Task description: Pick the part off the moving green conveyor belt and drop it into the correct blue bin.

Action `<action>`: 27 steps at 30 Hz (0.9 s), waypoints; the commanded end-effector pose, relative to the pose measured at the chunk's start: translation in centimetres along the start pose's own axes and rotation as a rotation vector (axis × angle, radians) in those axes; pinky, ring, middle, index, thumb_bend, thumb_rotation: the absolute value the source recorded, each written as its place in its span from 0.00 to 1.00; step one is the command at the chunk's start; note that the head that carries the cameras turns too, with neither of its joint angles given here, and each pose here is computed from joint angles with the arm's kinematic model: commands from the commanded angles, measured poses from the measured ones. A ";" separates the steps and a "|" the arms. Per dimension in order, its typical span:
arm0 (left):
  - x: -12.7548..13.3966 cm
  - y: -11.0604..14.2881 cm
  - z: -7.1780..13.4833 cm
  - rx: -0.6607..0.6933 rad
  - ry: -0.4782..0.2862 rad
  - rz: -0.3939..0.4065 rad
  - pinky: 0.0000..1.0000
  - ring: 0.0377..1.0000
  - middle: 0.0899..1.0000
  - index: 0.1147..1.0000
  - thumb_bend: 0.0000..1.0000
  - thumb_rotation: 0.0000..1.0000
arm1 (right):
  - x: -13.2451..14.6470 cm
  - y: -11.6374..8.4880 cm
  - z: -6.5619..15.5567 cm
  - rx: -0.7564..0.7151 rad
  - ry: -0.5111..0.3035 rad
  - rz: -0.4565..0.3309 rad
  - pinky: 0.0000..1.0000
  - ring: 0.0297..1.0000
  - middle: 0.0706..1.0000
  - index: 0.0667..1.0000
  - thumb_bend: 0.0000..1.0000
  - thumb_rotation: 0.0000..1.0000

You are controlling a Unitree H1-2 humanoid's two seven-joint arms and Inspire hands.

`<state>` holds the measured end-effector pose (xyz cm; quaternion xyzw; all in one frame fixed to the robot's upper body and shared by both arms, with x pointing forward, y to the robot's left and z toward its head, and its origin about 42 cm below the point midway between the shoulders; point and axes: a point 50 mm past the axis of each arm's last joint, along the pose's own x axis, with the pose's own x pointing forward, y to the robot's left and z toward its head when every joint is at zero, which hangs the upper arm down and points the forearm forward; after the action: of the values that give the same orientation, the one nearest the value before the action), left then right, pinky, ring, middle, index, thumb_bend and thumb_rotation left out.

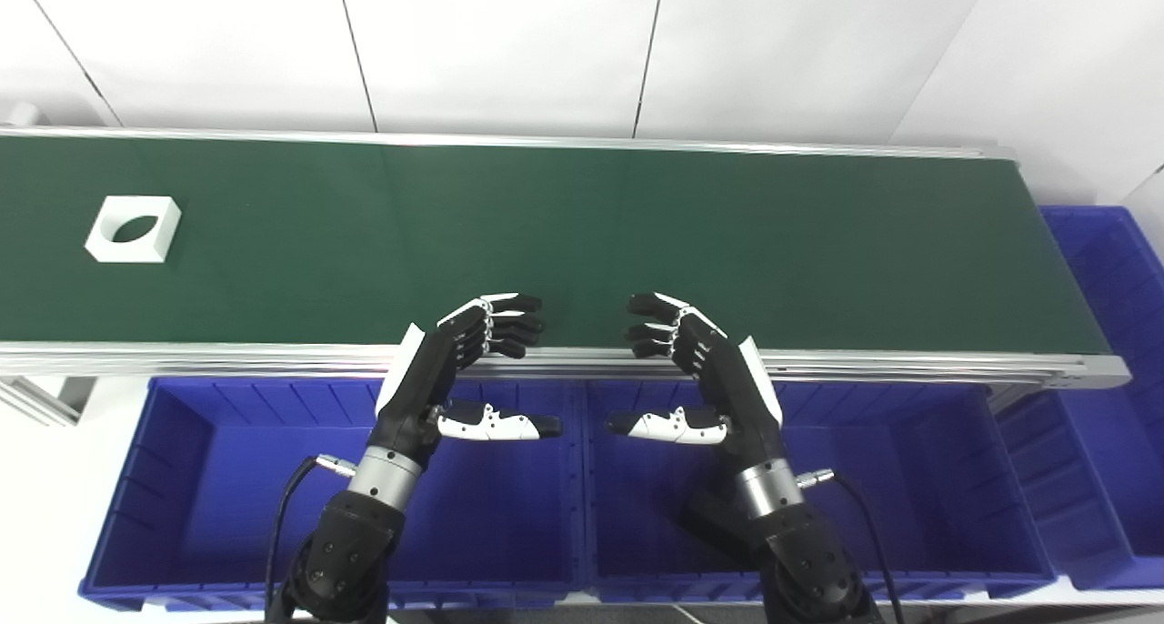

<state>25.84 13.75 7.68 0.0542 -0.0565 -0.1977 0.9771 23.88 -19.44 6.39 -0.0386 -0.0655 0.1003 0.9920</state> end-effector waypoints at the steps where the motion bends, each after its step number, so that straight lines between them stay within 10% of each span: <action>1: 0.7 0.1 1.2 0.010 -0.079 0.006 0.61 0.63 0.64 0.68 0.86 0.05 | 0.4 0.1 0.9 0.009 -0.075 0.002 0.66 0.70 0.78 0.76 0.86 0.19; 27: 0.6 0.0 1.1 0.012 -0.071 0.005 0.62 0.64 0.64 0.68 0.85 0.04 | 0.2 0.3 0.8 0.007 -0.064 -0.001 0.64 0.70 0.77 0.76 0.86 0.20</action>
<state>25.83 13.74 7.66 0.0545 -0.0573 -0.1978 0.9771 23.51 -19.45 5.87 -0.0390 -0.0554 0.1007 0.9926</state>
